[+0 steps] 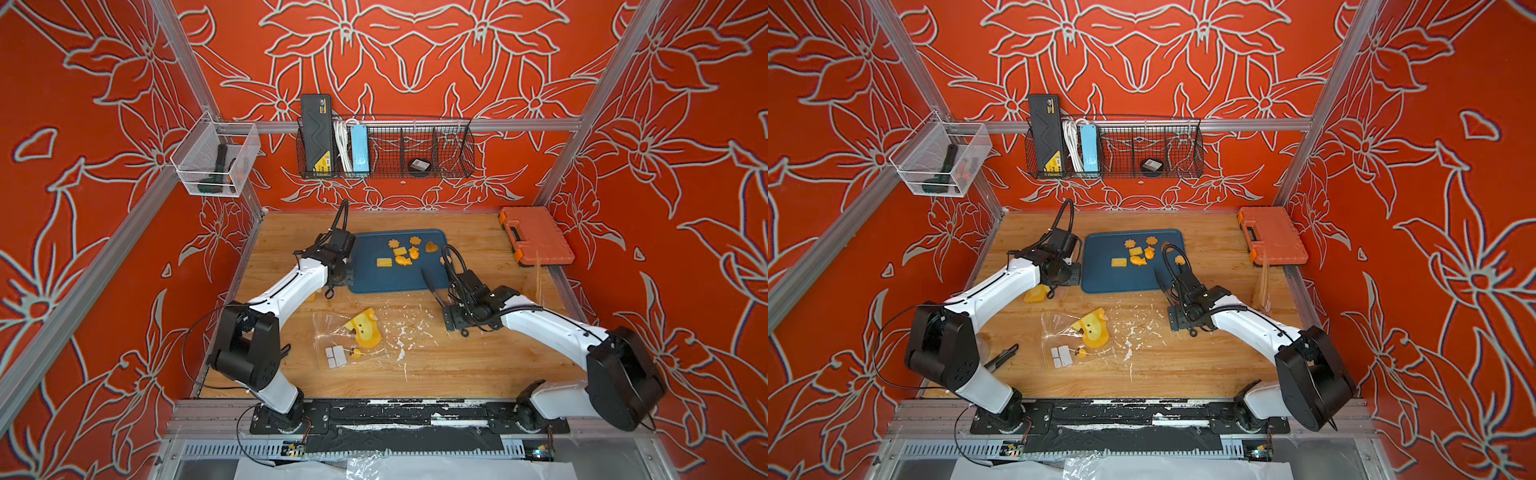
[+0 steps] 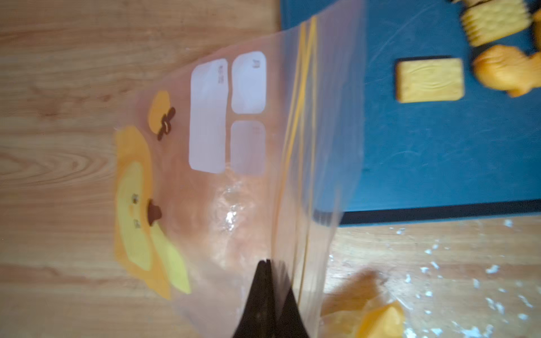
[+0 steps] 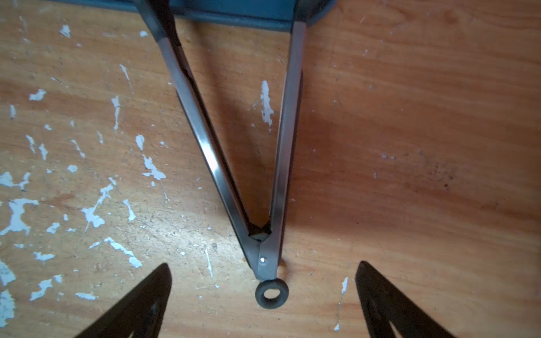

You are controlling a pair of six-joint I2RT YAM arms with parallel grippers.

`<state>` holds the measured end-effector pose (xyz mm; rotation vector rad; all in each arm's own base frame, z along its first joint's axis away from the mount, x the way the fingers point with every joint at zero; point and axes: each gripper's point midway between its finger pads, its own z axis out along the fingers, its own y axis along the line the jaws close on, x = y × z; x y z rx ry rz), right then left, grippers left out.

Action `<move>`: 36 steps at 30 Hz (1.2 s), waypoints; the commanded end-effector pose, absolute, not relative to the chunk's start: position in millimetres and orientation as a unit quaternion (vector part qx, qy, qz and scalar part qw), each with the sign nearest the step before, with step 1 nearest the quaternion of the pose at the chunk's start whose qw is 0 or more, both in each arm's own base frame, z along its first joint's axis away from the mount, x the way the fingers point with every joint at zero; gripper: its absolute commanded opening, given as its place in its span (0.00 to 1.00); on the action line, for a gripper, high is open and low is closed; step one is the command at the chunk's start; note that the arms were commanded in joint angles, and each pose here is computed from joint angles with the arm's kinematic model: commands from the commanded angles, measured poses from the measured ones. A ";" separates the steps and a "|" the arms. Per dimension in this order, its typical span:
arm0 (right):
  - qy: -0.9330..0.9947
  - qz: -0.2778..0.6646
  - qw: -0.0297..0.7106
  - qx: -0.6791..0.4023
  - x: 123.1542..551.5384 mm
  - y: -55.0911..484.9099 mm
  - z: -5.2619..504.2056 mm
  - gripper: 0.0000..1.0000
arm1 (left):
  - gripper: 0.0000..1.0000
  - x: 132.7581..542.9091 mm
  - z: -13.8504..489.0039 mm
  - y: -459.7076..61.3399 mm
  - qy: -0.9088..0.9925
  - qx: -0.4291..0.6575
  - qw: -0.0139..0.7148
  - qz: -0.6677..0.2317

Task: Put the cookies into a resealable bag to prevent moisture
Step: Pick up the clamp from the center of the board.

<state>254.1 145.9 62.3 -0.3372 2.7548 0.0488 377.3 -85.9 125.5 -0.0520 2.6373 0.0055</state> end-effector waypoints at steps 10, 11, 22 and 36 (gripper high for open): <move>0.975 -0.002 0.170 -0.147 285.7 150.1 39.3 0.93 | 0.00 386.5 133.2 -100.1 0.945 -0.026 0.299 -0.134; 0.974 -0.004 0.171 -0.148 288.1 151.1 39.7 0.92 | 0.00 386.5 133.4 -98.7 0.944 -0.028 0.300 -0.133; 0.975 0.005 0.165 -0.148 296.9 159.7 17.2 0.83 | 0.00 388.0 128.4 -89.1 0.946 -0.050 0.296 -0.121; 0.977 0.028 0.170 -0.126 296.1 153.2 18.9 0.58 | 0.00 401.5 138.0 -89.6 0.944 -0.093 0.285 -0.135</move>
